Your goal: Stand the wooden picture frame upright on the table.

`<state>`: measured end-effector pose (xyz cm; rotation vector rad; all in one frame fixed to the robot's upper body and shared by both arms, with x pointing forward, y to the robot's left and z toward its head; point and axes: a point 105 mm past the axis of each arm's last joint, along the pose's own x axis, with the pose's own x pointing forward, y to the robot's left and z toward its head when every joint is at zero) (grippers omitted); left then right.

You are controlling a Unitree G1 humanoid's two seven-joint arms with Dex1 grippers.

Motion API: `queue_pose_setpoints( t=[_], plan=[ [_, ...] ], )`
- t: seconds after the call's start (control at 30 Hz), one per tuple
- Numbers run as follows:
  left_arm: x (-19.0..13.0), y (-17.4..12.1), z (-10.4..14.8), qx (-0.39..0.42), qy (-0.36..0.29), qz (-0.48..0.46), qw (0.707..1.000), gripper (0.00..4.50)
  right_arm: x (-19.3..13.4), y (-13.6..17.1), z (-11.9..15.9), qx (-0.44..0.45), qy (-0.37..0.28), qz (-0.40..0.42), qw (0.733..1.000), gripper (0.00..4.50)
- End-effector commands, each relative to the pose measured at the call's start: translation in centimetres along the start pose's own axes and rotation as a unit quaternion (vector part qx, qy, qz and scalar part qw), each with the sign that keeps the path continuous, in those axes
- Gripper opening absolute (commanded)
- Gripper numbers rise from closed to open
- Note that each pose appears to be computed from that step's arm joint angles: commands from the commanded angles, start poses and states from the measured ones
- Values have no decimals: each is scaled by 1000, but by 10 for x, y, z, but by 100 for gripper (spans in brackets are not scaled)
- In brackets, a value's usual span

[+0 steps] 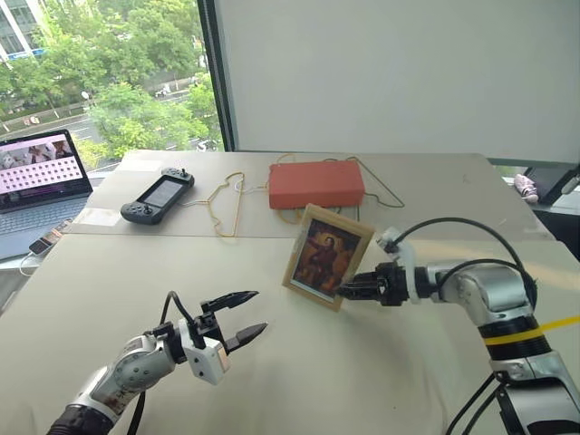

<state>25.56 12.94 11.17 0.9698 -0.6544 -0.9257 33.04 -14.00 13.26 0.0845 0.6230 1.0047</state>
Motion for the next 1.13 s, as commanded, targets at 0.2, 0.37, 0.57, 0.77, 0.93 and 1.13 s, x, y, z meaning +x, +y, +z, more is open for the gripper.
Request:
queue_pose_setpoints(
  t=[0.2,0.37,0.57,0.77,0.93,1.13],
  plan=[
    [-4,14,-2,-6,9,32,999,345,-45,11,-1,-14,-1,-18,1000,381],
    [-17,25,-22,-155,98,119,976,345,-67,-3,-25,-81,20,-141,986,381],
    [-38,25,-50,-414,224,283,835,345,-73,-25,-14,-86,-176,-422,885,381],
    [-39,20,-66,-487,277,369,742,345,-69,6,-22,-77,-307,-528,788,381],
    [-28,17,-68,-479,283,367,745,345,-58,-1,-34,-60,-310,-545,777,381],
    [-25,16,-67,-467,280,358,759,345,-52,-4,-39,-74,-296,-542,783,381]
  ],
)
